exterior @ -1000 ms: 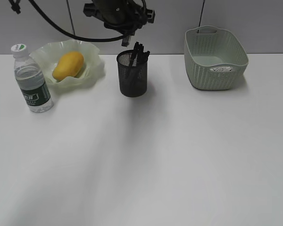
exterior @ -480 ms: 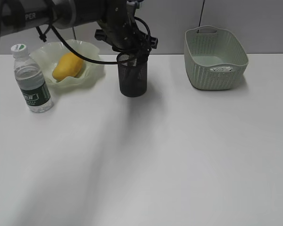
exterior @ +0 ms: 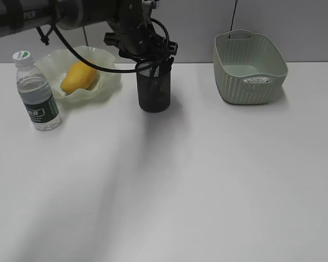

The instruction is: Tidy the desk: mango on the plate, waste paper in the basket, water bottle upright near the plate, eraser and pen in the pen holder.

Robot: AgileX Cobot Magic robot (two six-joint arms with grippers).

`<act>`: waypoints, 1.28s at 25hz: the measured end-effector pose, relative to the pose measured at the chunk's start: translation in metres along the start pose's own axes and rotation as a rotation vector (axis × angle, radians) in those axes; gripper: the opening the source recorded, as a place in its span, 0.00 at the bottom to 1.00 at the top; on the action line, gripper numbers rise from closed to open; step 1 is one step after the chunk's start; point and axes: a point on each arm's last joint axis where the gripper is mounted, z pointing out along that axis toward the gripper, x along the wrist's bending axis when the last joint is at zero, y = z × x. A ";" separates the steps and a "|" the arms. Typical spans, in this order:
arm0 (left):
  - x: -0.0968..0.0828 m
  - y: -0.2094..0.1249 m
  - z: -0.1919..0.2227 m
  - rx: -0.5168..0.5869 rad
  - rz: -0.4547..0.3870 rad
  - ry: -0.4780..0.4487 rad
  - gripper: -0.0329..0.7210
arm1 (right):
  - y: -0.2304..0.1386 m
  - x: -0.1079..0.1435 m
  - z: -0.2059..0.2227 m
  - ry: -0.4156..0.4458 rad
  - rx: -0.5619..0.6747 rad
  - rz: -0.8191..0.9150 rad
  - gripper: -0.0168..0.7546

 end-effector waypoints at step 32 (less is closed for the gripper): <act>0.050 -0.022 -0.180 0.314 0.093 -0.005 0.64 | 0.000 0.000 0.000 0.000 0.001 0.000 0.57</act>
